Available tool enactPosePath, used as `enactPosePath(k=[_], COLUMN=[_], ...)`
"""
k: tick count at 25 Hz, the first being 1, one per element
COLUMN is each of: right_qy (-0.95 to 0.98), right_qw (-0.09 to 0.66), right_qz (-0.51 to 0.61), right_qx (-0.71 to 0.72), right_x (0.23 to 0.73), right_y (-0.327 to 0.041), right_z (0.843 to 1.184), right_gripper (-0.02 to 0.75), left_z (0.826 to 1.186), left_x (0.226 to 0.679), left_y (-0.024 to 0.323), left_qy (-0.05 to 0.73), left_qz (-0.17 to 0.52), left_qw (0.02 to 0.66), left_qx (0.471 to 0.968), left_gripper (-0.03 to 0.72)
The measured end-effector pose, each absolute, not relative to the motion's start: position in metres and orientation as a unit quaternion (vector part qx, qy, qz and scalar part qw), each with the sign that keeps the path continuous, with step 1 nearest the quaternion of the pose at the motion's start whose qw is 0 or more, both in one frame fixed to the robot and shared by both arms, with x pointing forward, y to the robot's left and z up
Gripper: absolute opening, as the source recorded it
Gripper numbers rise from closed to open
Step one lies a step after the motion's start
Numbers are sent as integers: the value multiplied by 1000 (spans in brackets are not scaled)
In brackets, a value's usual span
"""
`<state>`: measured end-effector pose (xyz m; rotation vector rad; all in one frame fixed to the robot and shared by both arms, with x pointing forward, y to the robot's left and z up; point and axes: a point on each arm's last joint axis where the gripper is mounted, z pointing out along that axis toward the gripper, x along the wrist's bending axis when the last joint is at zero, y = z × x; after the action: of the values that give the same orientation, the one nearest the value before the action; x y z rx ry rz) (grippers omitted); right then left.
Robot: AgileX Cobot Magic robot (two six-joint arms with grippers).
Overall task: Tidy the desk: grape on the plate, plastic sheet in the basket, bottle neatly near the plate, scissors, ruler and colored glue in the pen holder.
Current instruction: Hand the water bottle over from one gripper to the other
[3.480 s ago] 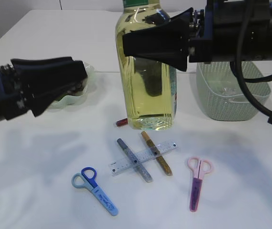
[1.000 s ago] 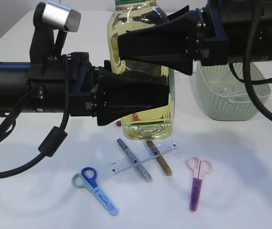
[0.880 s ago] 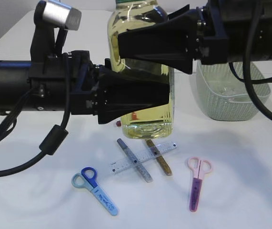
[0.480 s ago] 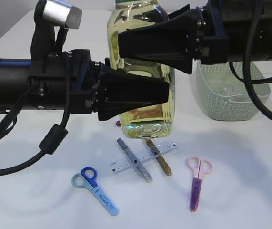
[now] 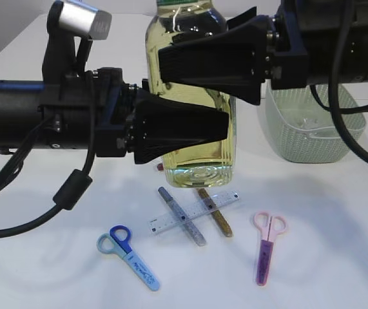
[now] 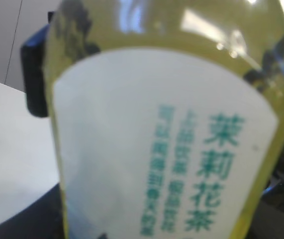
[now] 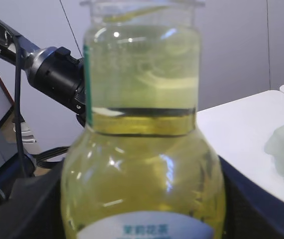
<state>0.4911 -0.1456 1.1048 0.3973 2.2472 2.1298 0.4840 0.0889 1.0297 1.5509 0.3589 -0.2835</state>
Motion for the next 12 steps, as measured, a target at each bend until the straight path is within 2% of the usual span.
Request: enactPosePath(k=[12], right_qy=[740], right_qw=[17], right_qz=[653], right_qx=[162], right_x=[496], right_y=[-146], right_z=[1100], right_gripper=[601], left_z=[1023], left_x=[490], left_y=[91], left_qy=[164], left_qz=[-101], left_qw=[681], left_qx=[707], left_gripper=[432])
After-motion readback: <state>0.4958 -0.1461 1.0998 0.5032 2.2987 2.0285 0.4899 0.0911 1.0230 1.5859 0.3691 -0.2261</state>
